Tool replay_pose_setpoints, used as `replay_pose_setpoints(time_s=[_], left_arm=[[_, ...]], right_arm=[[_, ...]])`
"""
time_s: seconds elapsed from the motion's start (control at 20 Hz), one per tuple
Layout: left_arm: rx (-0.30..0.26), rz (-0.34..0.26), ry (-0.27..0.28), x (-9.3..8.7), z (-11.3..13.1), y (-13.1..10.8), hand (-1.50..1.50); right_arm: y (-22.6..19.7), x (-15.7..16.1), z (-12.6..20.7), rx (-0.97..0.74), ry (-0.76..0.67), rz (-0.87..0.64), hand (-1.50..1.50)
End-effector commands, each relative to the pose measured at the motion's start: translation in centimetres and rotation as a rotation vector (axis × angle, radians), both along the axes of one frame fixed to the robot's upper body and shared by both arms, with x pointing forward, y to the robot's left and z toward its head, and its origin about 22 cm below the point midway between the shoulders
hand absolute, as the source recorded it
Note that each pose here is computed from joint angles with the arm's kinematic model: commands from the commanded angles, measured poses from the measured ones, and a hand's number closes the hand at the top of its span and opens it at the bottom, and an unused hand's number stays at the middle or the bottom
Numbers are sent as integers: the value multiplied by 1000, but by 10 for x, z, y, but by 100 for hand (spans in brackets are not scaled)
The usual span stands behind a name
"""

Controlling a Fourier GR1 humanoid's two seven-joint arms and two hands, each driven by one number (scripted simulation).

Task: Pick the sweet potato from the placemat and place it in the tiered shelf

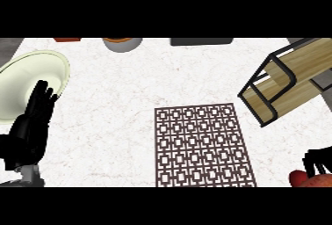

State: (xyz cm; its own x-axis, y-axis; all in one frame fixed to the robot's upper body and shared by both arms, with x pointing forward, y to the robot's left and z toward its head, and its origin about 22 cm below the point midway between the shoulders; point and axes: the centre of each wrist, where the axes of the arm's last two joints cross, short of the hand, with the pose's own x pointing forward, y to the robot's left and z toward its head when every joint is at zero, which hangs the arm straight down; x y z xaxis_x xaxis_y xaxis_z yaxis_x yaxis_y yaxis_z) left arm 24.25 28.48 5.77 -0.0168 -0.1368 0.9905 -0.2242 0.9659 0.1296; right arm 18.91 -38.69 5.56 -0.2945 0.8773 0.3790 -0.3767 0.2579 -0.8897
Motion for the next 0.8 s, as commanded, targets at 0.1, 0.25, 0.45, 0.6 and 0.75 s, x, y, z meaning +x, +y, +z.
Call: replay_pose_setpoints(time_s=[0.1,0.25,0.45,0.6,0.75], left_arm=[[18,27,5,-9,-11,-1,0],[-3,14,5,-6,9,11,0],[4,0,-13,3,-2,-9,0],[-15,-13,-1,4,4,-9,0],[-9,-56,-13,6,0,-27,0]], right_arm=[[-20,-8,67,305,-142,-54,150],[-48,-20,100,347,-215,-179,150],[-70,-25,157,346,-291,-271,150],[-89,-37,180,319,-316,-318,150],[-85,-12,174,349,-330,-381,150]])
